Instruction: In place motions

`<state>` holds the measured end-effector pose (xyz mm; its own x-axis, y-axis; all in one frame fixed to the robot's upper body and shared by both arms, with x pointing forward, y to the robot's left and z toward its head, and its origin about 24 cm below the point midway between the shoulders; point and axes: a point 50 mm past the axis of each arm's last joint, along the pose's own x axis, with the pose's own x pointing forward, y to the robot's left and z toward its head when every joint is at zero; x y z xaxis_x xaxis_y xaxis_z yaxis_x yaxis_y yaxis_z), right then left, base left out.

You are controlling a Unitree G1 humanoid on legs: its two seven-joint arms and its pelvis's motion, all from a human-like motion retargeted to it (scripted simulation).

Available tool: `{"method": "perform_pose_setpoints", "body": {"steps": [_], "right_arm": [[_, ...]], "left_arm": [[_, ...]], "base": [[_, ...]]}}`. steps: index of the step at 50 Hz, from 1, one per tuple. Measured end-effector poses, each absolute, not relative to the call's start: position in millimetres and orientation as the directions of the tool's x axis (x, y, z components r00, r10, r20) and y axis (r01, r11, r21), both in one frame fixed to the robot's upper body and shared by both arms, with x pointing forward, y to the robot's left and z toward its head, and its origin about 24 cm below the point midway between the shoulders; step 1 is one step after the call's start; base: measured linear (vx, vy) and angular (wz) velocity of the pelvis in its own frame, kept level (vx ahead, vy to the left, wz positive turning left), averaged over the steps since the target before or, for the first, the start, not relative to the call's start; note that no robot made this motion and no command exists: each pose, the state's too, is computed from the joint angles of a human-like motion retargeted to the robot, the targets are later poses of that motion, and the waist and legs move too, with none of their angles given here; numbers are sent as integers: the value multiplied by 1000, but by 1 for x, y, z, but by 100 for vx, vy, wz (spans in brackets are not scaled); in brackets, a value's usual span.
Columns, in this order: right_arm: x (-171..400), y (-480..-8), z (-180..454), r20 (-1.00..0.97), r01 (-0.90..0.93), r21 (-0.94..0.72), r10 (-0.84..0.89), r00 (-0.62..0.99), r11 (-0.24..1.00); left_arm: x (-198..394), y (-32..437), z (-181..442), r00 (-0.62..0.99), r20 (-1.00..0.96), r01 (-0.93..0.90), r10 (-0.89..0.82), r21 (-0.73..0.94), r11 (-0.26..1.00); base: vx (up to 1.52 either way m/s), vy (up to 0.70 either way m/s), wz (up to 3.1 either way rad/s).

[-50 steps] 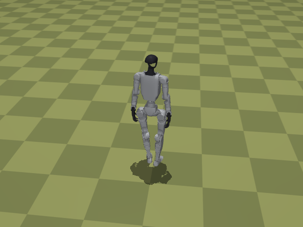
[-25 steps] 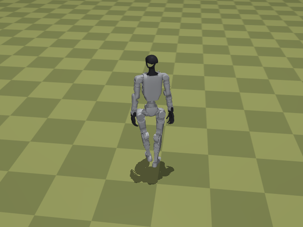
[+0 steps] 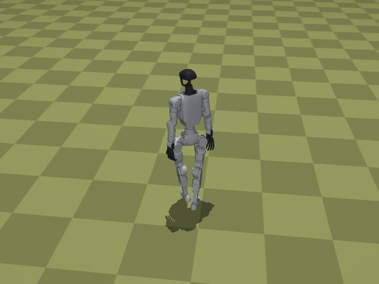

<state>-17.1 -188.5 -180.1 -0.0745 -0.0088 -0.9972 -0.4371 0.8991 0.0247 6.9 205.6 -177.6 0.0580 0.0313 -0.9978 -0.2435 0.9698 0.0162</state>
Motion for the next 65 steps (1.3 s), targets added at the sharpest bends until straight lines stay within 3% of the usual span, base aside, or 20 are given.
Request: {"method": "perform_pose_setpoints", "body": {"steps": [29,40,55,65], "right_arm": [[-18,-208,-177,-995,-271,11,-18,-103,962],[-29,-207,-176,-988,-235,24,-13,-154,972],[-10,-208,-177,-996,-254,13,-10,-89,967],[-47,-218,-172,-981,-251,13,-36,-191,968]], "left_arm": [[8,211,-177,83,-995,-322,50,21,947],[12,202,-178,98,-995,-307,28,-4,952],[5,202,-179,76,-997,-268,21,0,964],[8,200,-179,77,-997,-227,17,-1,974]], "base": [[-5,-23,-96],[-4,-1,-24],[2,5,17],[11,29,119]]}}
